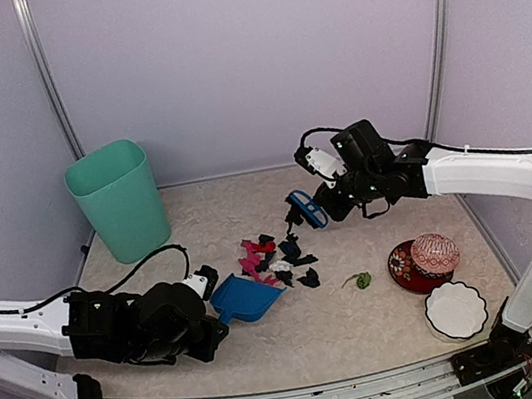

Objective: Sweep away the paper scraps from the table
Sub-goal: Sweep the paper scraps into the dustpan.

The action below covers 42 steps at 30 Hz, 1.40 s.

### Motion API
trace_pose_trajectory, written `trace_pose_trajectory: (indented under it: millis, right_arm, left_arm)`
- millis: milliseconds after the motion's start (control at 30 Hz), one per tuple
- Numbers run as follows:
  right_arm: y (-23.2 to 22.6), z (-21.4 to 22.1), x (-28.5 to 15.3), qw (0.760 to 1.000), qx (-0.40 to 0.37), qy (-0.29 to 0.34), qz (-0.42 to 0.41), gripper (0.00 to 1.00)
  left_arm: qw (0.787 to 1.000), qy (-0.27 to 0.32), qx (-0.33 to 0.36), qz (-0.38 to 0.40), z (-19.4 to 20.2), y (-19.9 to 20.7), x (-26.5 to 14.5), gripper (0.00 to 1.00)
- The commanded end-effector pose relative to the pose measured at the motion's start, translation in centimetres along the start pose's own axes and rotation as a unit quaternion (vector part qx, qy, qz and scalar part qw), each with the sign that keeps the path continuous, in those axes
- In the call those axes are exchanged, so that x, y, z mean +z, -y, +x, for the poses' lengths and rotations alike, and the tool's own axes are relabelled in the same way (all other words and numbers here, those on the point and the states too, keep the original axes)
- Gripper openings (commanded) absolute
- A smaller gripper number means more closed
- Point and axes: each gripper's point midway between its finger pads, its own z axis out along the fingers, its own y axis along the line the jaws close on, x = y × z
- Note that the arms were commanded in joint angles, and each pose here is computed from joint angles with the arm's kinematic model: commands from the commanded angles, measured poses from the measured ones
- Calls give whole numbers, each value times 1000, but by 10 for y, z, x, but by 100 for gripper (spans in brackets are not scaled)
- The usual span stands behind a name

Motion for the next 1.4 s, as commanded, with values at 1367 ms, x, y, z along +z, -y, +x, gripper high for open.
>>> trace_pose_trajectory:
  millis: [1367]
  right_arm:
    - [-77, 59, 104, 979, -140, -132, -66, 0]
  left_arm:
    - [990, -128, 12, -64, 26, -33, 99, 0]
